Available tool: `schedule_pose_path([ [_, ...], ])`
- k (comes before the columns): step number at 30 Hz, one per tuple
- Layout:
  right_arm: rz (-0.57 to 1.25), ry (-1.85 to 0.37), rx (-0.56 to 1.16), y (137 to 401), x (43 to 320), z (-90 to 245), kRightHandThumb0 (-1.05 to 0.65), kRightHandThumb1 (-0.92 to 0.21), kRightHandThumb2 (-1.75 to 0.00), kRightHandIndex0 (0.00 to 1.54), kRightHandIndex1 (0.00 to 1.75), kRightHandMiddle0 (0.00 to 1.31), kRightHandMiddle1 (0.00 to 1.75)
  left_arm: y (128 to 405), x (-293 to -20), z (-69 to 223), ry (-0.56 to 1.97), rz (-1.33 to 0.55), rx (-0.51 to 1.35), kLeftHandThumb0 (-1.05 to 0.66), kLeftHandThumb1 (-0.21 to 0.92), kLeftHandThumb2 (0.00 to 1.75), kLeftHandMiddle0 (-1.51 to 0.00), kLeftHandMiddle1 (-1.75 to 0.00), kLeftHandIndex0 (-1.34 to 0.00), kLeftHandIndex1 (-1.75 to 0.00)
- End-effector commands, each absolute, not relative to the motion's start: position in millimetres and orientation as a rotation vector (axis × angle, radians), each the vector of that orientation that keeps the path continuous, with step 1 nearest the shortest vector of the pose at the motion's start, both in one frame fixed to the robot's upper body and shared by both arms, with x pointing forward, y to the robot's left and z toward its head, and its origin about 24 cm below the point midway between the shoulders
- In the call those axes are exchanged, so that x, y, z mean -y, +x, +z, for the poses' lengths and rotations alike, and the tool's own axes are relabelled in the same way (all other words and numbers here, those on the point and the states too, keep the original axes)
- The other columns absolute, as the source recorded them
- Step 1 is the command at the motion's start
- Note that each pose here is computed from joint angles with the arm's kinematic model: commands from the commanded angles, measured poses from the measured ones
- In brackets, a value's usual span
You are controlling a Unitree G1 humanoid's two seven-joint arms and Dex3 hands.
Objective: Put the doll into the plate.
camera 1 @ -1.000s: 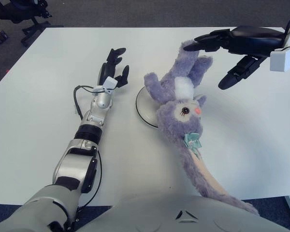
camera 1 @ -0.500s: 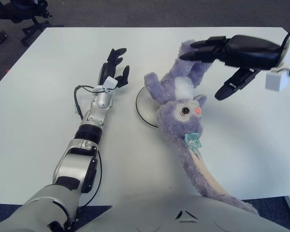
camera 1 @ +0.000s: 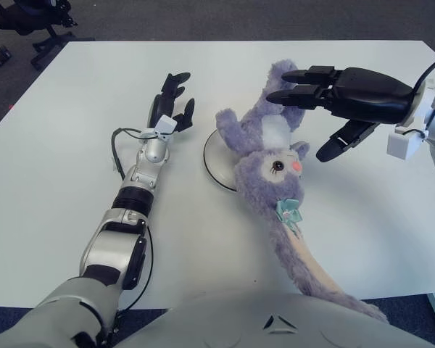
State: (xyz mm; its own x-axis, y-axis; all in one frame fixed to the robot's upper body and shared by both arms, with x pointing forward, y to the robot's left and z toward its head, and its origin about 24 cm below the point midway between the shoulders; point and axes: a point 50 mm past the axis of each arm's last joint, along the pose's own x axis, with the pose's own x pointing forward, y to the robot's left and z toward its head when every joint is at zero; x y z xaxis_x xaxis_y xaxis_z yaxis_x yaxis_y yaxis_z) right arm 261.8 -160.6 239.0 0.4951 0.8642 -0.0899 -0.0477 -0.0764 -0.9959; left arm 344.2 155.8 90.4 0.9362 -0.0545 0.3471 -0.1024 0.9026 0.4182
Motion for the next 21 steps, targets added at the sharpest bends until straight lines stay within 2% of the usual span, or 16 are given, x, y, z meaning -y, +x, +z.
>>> schedule_pose_path([
  [1, 0.913, -1.443, 0.783, 258.3, 152.9, 236.8, -0.65, -0.92, -0.36, 0.03, 0.0, 0.18, 0.0, 344.0, -156.1, 89.6, 0.44, 0.027, 0.356, -0.55, 0.92, 0.81, -0.5, -0.35, -0.22, -0.72],
  [6, 0.917, -1.446, 0.786, 256.8, 150.3, 235.2, -0.64, -0.92, -0.36, 0.01, 0.0, 0.18, 0.0, 344.0, -156.0, 89.5, 0.44, 0.027, 0.356, -0.55, 0.92, 0.81, -0.5, -0.36, -0.21, -0.73],
  [21, 0.948, -1.479, 0.816, 255.9, 143.6, 224.1, -0.45, -0.92, -0.29, 0.0, 0.0, 0.19, 0.0, 344.3, -154.9, 89.4, 0.439, 0.025, 0.358, -0.54, 0.92, 0.81, -0.48, -0.39, -0.21, -0.73],
])
